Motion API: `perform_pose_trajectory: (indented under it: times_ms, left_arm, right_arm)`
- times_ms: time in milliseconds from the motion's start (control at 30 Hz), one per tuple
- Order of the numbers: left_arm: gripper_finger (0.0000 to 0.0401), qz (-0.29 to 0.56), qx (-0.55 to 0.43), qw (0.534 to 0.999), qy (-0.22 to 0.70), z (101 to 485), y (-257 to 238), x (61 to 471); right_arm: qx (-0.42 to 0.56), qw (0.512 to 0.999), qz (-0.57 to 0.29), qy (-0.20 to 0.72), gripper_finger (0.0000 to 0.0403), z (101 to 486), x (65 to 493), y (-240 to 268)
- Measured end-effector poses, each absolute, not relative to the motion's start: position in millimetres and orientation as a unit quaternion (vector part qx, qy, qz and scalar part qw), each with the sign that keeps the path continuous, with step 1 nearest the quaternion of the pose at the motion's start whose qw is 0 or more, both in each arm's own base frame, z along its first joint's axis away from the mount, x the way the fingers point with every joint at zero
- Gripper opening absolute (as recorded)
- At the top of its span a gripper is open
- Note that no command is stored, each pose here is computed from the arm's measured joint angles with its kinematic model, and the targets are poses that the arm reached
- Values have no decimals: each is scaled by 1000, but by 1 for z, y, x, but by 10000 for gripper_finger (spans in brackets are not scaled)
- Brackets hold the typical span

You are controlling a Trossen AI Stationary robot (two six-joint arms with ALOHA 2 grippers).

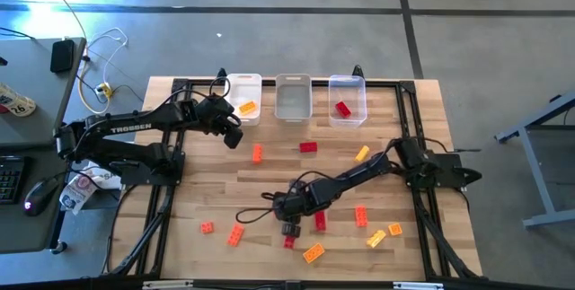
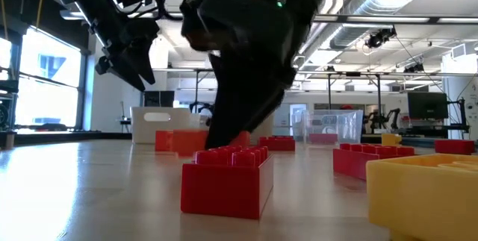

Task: Sort & place blocks by color
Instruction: Put the orange game piece into the gray bin

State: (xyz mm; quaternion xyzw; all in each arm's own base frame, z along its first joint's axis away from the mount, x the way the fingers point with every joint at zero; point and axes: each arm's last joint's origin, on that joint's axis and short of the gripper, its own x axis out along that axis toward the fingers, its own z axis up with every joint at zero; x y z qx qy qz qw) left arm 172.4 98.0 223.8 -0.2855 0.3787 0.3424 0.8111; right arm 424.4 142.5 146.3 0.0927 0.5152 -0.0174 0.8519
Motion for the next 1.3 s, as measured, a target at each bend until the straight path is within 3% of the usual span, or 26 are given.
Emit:
perform_pose_trajectory:
  times_ms: [333, 800, 1000, 1300]
  left_arm:
    - [195, 341, -282, 812, 380, 224, 98, 172]
    - [195, 333, -278, 815, 383, 224, 95, 174]
    - [195, 321, -273, 820, 387, 224, 90, 177]
    - [195, 301, -264, 827, 393, 224, 81, 181]
  right_arm:
    - [51, 872, -65, 482, 104, 191, 423, 97]
    - [16, 879, -165, 448, 104, 246, 412, -9]
    - [-28, 861, -256, 439, 104, 251, 407, -59]
    - [-7, 843, -321, 432, 104, 253, 394, -125]
